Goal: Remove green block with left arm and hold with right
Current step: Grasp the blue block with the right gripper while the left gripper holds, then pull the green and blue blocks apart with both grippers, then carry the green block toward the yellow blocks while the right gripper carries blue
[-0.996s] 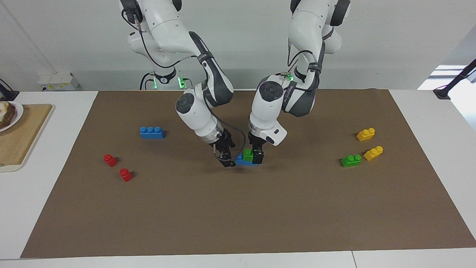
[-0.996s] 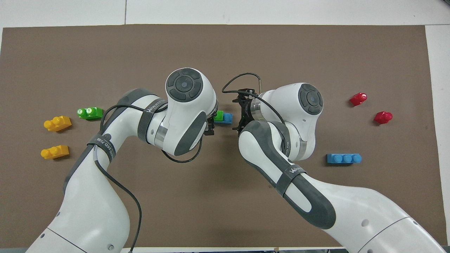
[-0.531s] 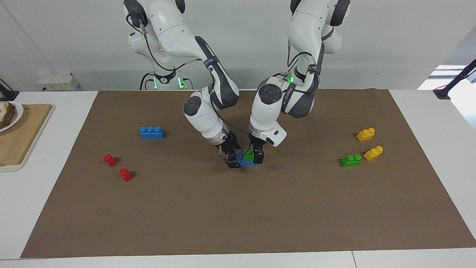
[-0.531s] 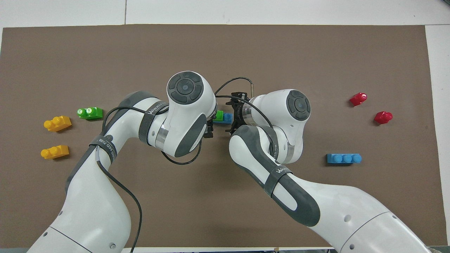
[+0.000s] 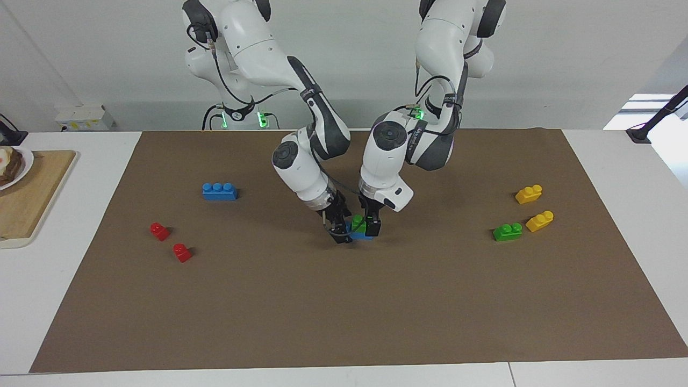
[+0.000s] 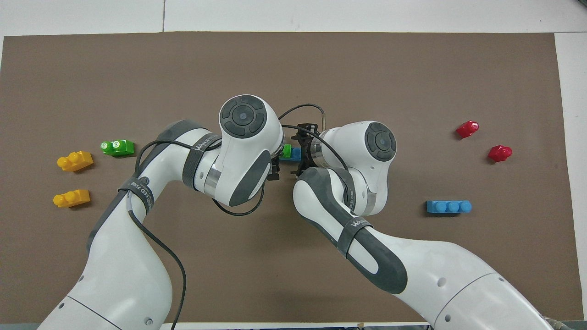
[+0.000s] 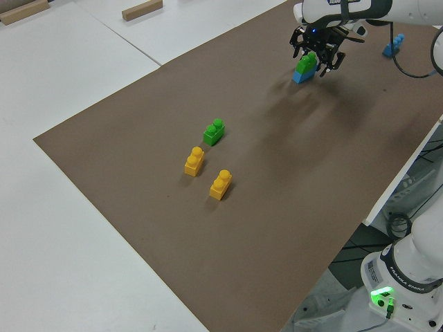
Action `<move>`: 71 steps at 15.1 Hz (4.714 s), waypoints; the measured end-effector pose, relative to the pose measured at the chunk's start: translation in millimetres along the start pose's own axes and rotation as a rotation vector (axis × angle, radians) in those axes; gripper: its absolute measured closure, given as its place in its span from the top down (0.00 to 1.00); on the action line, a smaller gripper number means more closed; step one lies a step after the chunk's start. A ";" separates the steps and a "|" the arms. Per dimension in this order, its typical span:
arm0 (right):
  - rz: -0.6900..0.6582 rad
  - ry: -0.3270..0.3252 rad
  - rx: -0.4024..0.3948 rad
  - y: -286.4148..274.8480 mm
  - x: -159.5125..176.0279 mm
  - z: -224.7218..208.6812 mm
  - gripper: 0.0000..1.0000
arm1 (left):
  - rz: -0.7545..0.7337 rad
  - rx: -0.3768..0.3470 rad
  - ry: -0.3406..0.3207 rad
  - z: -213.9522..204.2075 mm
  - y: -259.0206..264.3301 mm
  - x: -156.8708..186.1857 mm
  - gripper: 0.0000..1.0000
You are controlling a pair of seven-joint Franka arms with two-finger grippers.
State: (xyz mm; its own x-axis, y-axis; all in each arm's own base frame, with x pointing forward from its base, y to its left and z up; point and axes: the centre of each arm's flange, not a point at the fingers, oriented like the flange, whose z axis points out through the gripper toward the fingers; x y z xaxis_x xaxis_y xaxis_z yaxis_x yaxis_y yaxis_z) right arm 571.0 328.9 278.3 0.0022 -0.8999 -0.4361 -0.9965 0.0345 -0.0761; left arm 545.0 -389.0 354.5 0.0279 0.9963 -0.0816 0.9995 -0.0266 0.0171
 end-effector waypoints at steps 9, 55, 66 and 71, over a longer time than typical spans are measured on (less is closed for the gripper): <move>0.016 0.004 0.008 -5.6 9.6 -2.0 0.50 | 0.012 0.007 0.004 7.5 -8.9 -6.8 1.00; -0.059 -0.108 -0.052 -86.9 243.1 -181.9 0.35 | 0.851 0.143 -0.004 -148.6 -31.2 308.8 0.35; -0.042 -0.056 -0.083 -44.4 350.0 -171.1 0.35 | 1.455 0.135 -0.049 -82.7 -40.7 416.5 0.35; -0.041 -0.045 -0.085 -35.8 348.3 -161.4 0.35 | 1.552 0.136 -0.041 -36.2 -34.1 400.5 0.35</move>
State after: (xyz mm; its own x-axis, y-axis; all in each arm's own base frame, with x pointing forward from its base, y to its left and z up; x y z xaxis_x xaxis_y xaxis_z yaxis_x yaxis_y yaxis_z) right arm 594.0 -55.9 273.9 0.0449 -0.8793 -0.4741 -0.9990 -0.0408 -0.0190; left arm 521.5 13.9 357.3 0.9952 -0.0163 -0.0963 -0.0143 -0.9997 0.0208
